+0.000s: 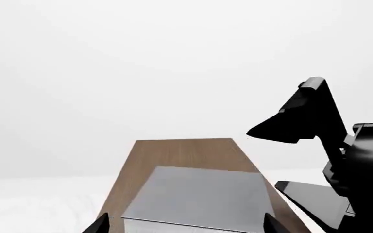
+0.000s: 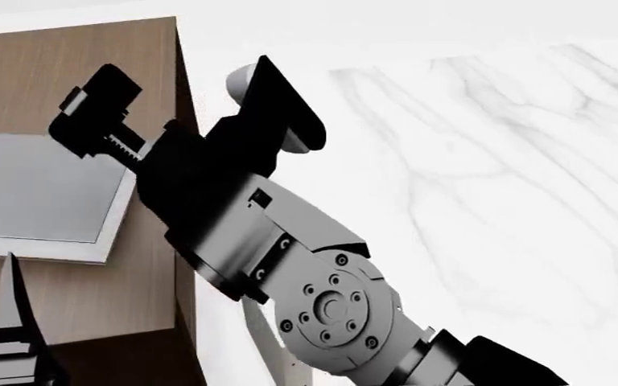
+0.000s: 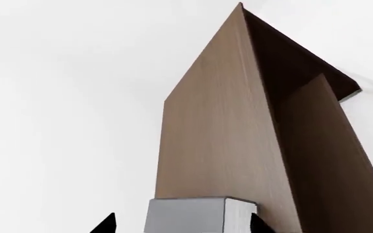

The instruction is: Pick up the book in the middle and place it on the cabinet shelf.

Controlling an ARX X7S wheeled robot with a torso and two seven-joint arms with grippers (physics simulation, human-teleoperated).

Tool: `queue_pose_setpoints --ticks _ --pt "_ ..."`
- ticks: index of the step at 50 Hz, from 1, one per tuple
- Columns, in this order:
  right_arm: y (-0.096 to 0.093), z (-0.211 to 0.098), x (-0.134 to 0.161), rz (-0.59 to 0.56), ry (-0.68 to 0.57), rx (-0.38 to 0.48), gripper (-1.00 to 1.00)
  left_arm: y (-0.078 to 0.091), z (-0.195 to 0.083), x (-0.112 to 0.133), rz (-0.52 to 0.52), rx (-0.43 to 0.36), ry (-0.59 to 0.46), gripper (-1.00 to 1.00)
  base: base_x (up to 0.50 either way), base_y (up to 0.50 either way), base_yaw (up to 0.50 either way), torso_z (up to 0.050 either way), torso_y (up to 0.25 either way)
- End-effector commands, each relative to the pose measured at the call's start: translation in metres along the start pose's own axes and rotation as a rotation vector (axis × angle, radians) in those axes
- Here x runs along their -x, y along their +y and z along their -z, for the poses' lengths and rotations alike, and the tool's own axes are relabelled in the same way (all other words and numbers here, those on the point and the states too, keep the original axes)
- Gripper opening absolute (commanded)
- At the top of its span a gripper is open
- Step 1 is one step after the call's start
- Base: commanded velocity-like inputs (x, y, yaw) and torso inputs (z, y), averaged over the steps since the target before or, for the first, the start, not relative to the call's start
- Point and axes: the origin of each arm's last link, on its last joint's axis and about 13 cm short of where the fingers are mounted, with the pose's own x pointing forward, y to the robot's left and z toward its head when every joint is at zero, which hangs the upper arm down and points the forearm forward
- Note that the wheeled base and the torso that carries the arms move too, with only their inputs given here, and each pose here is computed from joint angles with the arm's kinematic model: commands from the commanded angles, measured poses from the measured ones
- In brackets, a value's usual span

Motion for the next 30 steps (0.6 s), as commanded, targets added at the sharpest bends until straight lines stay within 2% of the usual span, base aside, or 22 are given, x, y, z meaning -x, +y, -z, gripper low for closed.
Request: queue_pose_setpoints --ticks 1,10,13,15,17,18,21,23,26,28,29,30 --pt "-0.010 -0.022 0.017 -0.006 -0.107 0.021 1.00 -0.001 0.001 -0.003 0.002 0.023 -0.006 1.00 0.00 0.00 0.00 0.000 0.000" --pt "-0.027 -0.028 0.049 0.001 -0.191 0.028 1.00 0.001 0.000 -0.002 -0.002 0.015 -0.015 1.00 0.00 0.00 0.00 0.000 0.000" --pt "-0.032 -0.028 0.058 0.011 -0.242 0.063 1.00 0.000 0.000 -0.002 0.000 0.013 -0.016 1.00 0.00 0.00 0.00 0.000 0.000" --pt "-0.039 -0.028 0.068 0.025 -0.307 0.126 1.00 0.000 0.000 -0.002 0.002 0.010 -0.017 1.00 0.00 0.00 0.00 0.000 0.000" --pt "-0.044 -0.027 0.074 0.031 -0.328 0.128 1.00 0.000 0.000 -0.002 0.003 0.010 -0.017 1.00 0.00 0.00 0.00 0.000 0.000" --pt "-0.051 -0.028 0.082 0.045 -0.403 0.164 1.00 -0.001 -0.001 -0.002 0.006 0.005 -0.022 1.00 0.00 0.00 0.00 0.000 0.000" --pt "-0.055 -0.029 0.093 0.051 -0.461 0.192 1.00 -0.001 -0.003 -0.003 0.008 0.002 -0.028 1.00 0.00 0.00 0.00 0.000 0.000" --pt "-0.058 -0.031 0.105 0.066 -0.546 0.266 1.00 0.002 -0.006 -0.004 -0.004 -0.002 -0.043 1.00 0.00 0.00 0.00 0.000 0.000" --pt "-0.058 -0.034 0.118 0.086 -0.624 0.318 1.00 0.003 -0.009 -0.006 -0.007 -0.011 -0.053 1.00 0.00 0.00 0.00 0.000 0.000" --pt "-0.056 -0.038 0.130 0.107 -0.727 0.415 1.00 0.002 -0.011 -0.010 0.029 -0.051 -0.049 1.00 0.00 0.00 0.00 0.000 0.000" --pt "-0.053 -0.041 0.137 0.094 -0.784 0.545 1.00 0.001 -0.013 -0.012 0.041 -0.068 -0.063 1.00 0.00 0.00 0.00 0.000 0.000" --pt "-0.050 -0.043 0.139 0.087 -0.831 0.592 1.00 0.000 -0.018 -0.016 0.054 -0.062 -0.085 1.00 0.00 0.00 0.00 0.000 0.000"
